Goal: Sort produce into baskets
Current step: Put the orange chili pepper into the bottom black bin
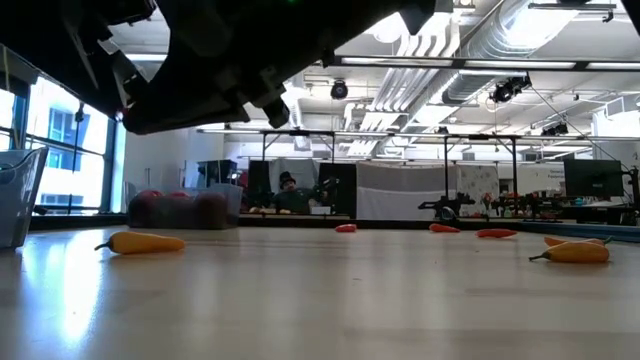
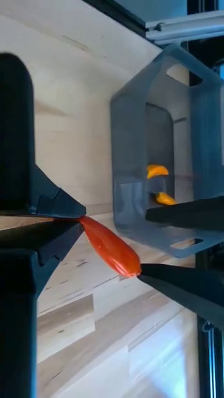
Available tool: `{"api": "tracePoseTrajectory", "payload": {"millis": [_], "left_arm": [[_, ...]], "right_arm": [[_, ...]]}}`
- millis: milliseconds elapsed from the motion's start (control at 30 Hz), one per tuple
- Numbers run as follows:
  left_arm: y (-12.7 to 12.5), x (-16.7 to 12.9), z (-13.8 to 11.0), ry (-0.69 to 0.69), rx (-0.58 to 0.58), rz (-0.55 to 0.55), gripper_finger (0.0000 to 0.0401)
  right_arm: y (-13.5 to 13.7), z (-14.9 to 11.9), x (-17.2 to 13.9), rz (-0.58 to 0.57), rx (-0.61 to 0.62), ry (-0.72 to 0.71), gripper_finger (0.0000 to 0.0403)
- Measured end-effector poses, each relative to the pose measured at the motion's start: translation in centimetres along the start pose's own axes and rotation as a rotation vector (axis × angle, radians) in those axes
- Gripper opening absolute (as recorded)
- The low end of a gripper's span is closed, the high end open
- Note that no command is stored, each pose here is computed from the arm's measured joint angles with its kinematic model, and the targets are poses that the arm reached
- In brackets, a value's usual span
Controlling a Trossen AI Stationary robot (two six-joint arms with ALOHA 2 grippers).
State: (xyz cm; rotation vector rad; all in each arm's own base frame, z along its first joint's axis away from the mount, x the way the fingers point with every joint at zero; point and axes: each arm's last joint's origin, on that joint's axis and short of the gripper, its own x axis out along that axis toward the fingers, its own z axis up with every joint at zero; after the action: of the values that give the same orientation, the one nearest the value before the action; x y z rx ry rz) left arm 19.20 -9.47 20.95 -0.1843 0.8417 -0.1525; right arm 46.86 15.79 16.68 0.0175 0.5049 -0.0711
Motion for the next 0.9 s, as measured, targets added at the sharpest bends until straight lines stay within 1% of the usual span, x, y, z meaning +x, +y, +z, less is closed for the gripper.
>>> {"api": "tracePoseTrajectory", "payload": {"millis": [233,900], "left_arm": [[0.06,-0.08,0.11,0.011,-0.012,-0.043,0.0141],[-0.03,-0.08,0.00,0.036,-0.017,-0.080,0.0140]], "right_arm": [[0.16,-0.06,-0.06,0.001,-0.003,0.002,0.0000],[0.73,-0.07,-0.31,0.006,0.027,-0.003,0.0000]]}}
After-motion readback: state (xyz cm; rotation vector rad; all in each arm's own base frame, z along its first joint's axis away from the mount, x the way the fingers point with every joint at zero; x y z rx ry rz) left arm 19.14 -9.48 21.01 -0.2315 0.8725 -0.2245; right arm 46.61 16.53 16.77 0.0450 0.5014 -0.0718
